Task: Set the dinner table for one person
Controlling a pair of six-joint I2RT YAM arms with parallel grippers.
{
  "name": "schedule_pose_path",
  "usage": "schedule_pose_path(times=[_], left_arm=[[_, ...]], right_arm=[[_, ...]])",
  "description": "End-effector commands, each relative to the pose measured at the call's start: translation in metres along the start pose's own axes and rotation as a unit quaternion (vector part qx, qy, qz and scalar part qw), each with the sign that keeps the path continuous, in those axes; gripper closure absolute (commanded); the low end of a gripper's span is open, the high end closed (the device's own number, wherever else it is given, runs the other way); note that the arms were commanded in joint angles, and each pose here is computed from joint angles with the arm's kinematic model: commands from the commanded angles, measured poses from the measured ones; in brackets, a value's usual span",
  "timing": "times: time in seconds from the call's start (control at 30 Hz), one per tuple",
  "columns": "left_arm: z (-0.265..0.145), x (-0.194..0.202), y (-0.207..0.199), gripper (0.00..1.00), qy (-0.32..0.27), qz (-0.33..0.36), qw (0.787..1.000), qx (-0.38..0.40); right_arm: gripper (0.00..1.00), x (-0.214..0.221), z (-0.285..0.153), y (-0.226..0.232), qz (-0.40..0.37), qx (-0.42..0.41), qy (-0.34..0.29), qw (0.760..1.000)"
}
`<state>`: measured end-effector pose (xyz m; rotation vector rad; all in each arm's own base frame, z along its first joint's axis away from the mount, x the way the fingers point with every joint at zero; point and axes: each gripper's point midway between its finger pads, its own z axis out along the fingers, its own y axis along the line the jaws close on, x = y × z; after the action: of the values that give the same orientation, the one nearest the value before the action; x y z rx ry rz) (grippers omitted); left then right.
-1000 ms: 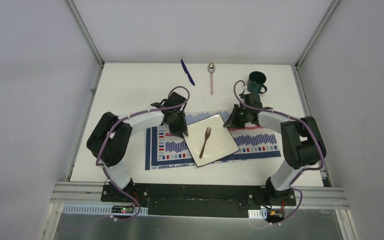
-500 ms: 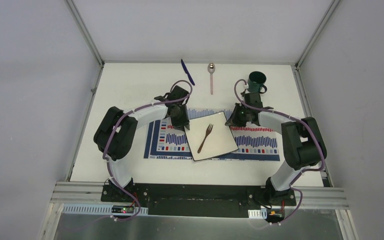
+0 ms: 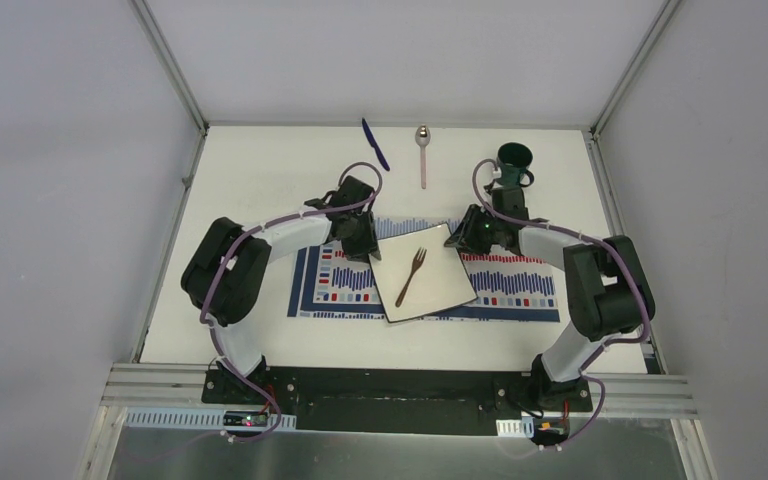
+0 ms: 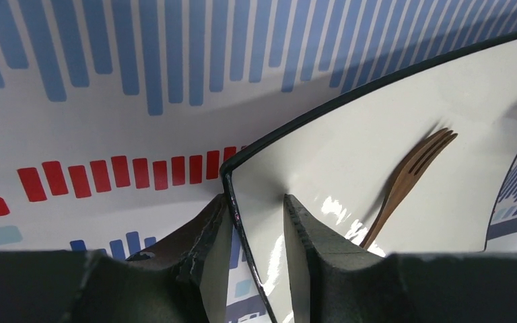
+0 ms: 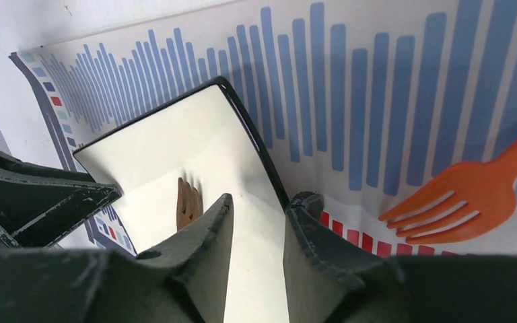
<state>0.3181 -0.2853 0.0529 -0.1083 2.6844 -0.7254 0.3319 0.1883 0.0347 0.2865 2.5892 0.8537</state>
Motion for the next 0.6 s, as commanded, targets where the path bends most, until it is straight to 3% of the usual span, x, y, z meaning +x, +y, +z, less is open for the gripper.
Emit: schedule_pose_path(times=[0.0,0.17,0.33,0.43,0.47,0.57], left_arm=[[-0.033,-0.009,-0.077,0.68,-0.031,0.027,0.987,0.157],[-0.034,-0.003,-0.072,0.68,-0.027,0.026,0.988,0.152],[-0.031,0.001,-0.069,0.68,-0.019,0.026,0.988,0.150],[-0.030,0.003,-0.067,0.68,-0.015,0.027,0.988,0.149],[-0.029,0.003,-0.067,0.68,-0.014,0.026,0.988,0.149],[-0.027,0.004,-0.066,0.68,-0.011,0.025,0.988,0.149]], right_arm=[[0.64,0.052,0.001,-0.021,0.029,0.045,0.062,0.997],[0.58,0.049,-0.023,-0.046,0.021,0.139,0.047,0.989],[0.57,0.044,-0.040,-0.071,0.026,0.221,0.027,0.974],[0.60,0.049,-0.035,-0.079,0.033,0.230,0.039,0.972],[0.64,0.052,-0.031,-0.079,0.037,0.224,0.046,0.973],[0.98,0.060,-0.017,-0.072,0.047,0.188,0.063,0.979]])
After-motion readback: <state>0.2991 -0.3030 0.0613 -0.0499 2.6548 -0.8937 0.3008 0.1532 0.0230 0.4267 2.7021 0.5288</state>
